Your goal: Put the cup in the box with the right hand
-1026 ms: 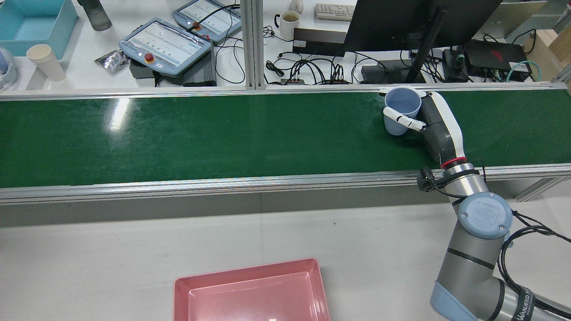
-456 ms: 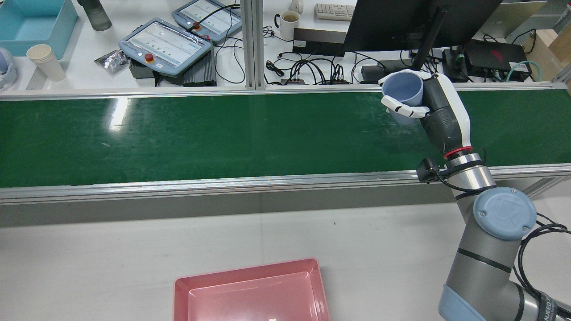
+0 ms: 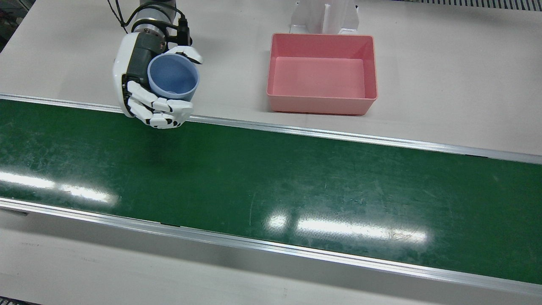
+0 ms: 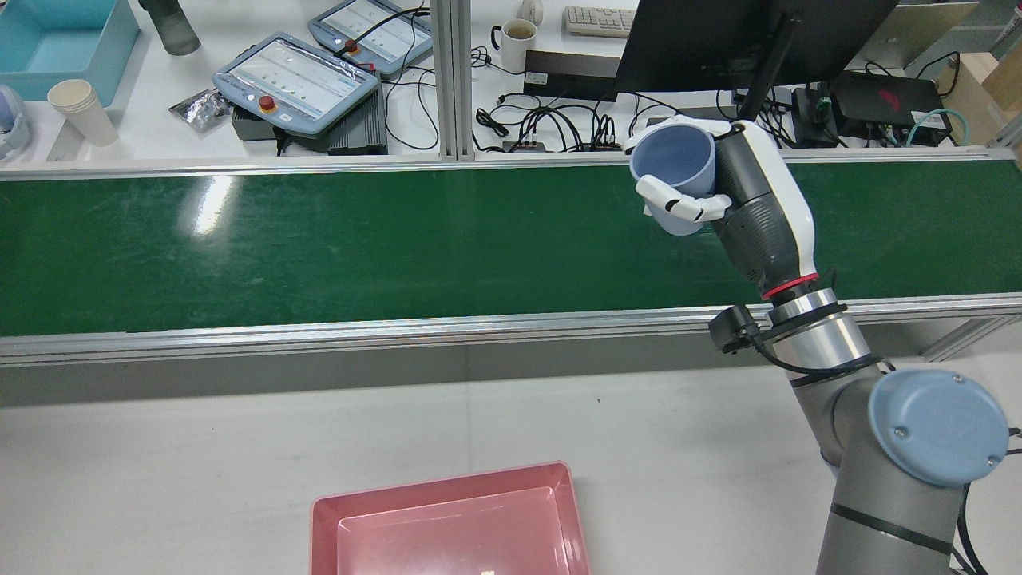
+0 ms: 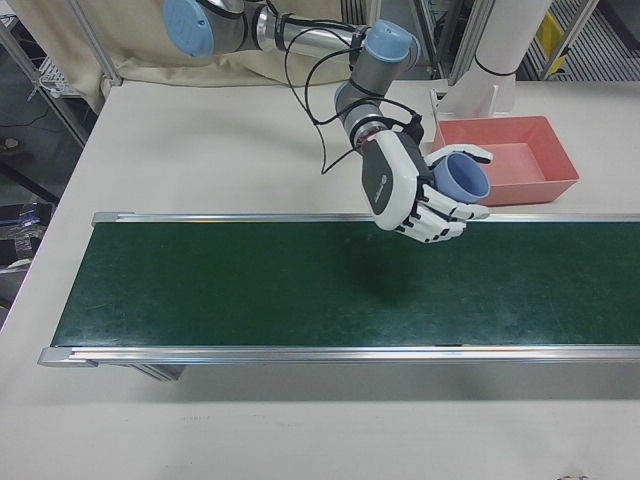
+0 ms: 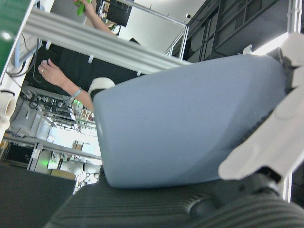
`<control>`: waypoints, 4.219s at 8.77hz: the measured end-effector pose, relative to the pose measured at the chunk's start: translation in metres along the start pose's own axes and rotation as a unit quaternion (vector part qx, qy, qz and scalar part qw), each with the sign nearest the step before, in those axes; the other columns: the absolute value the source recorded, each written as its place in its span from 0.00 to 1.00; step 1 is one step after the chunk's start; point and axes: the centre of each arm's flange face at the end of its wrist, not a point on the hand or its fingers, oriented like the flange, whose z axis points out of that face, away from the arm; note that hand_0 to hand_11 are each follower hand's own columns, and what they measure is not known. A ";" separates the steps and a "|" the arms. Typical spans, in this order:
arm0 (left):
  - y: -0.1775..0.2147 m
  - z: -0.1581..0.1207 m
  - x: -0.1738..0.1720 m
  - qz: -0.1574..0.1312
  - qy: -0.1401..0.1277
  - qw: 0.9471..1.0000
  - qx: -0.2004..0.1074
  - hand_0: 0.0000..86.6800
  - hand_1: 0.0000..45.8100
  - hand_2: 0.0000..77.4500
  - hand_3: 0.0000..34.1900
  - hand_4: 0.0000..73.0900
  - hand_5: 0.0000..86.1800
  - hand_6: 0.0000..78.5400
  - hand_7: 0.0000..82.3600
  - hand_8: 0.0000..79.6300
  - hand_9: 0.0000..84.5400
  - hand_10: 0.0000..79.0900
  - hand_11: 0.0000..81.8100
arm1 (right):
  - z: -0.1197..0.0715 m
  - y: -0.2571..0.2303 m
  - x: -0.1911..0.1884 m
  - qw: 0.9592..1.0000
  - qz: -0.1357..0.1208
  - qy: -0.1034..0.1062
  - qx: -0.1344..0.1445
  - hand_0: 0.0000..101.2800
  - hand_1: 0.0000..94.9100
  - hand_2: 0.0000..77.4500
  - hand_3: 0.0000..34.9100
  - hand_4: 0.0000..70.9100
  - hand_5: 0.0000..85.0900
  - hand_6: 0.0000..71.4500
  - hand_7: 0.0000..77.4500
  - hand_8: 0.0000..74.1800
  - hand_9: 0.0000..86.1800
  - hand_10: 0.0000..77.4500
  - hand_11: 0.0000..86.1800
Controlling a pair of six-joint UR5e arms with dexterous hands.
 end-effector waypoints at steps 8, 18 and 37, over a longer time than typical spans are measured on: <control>0.000 0.000 0.000 0.000 0.000 1.000 0.001 0.00 0.01 0.01 0.00 0.01 0.00 0.00 0.00 0.00 0.00 0.00 0.00 | -0.170 0.129 0.197 0.976 -0.002 0.196 -0.092 0.43 0.01 0.45 0.00 0.45 0.23 0.68 0.74 0.85 0.58 0.84 0.57; 0.000 0.000 0.000 0.000 0.000 1.000 0.001 0.00 0.01 0.01 0.00 0.01 0.01 0.00 0.00 0.00 0.00 0.00 0.00 | -0.201 0.114 0.233 0.969 -0.012 0.227 -0.097 0.35 0.05 0.11 0.00 0.05 0.01 0.02 0.13 0.01 0.01 0.21 0.50; 0.000 0.000 0.000 0.000 0.000 1.000 0.000 0.00 0.01 0.01 0.00 0.01 0.01 0.00 0.01 0.00 0.00 0.00 0.00 | 0.008 -0.085 -0.071 0.981 -0.182 -0.058 0.046 0.42 0.03 0.42 0.00 0.71 0.12 0.61 0.90 0.94 0.82 0.86 0.81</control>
